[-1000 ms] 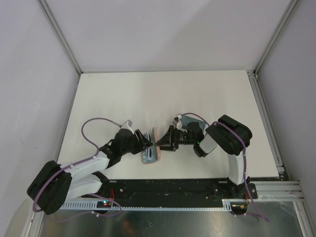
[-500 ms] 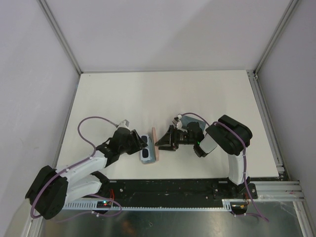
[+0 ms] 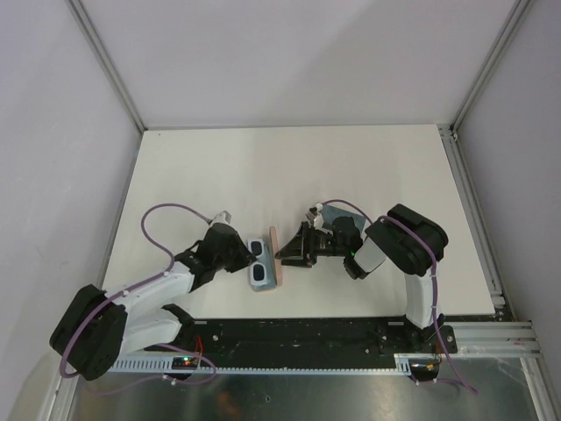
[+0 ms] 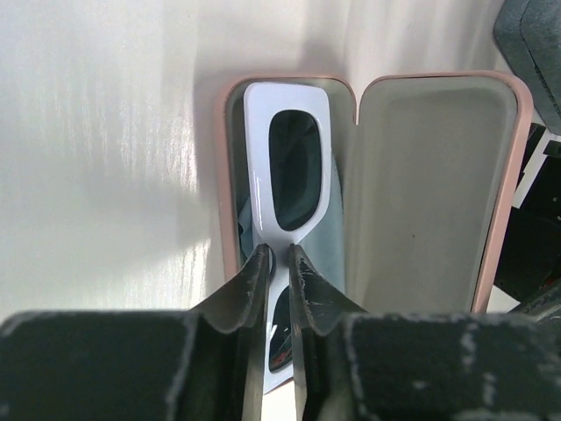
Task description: Organize the sunglasses
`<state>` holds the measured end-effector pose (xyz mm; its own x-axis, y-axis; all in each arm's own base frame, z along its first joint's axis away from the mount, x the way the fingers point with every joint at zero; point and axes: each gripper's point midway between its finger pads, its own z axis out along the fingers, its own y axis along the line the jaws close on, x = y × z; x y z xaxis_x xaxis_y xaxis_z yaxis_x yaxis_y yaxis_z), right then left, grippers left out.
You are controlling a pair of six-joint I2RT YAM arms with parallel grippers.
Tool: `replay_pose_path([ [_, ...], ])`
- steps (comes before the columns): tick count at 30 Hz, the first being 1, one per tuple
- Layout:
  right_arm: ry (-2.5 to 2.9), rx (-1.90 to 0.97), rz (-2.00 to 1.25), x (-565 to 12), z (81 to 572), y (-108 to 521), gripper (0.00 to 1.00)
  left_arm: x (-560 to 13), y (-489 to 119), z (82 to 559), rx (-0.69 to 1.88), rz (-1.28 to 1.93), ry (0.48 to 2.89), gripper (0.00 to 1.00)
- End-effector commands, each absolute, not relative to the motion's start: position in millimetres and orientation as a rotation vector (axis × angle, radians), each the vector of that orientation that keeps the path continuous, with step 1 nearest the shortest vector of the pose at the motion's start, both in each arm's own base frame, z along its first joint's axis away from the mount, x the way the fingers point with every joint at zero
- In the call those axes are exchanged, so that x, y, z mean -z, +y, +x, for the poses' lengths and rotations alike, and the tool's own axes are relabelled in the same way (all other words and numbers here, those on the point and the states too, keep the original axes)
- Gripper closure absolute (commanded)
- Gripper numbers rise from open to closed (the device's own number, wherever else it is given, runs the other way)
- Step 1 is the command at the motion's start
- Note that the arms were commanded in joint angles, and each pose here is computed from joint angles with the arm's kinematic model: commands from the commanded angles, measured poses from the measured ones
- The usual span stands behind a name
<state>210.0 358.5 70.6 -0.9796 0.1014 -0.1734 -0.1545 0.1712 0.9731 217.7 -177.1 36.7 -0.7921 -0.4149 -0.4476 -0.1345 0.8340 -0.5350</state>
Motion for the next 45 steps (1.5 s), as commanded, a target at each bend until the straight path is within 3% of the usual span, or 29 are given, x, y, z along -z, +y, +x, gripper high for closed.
replay_pose_path([
  [1,2.164,-1.921,-0.104,-85.7,212.8,360.3,0.29,-38.2,-177.2,228.0,0.624,-0.397,2.44,0.86],
  [15,2.178,-1.91,-0.103,-82.4,212.0,361.0,0.31,-30.1,-196.0,224.8,0.74,-0.395,2.478,0.99],
  [33,2.183,-1.905,-0.102,-81.4,212.5,360.1,0.32,-67.7,-204.2,232.9,0.913,-0.438,2.363,1.0],
  [45,2.183,-1.906,-0.101,-81.9,212.6,360.1,0.32,-29.4,-202.6,219.0,0.992,-0.475,2.425,1.0],
])
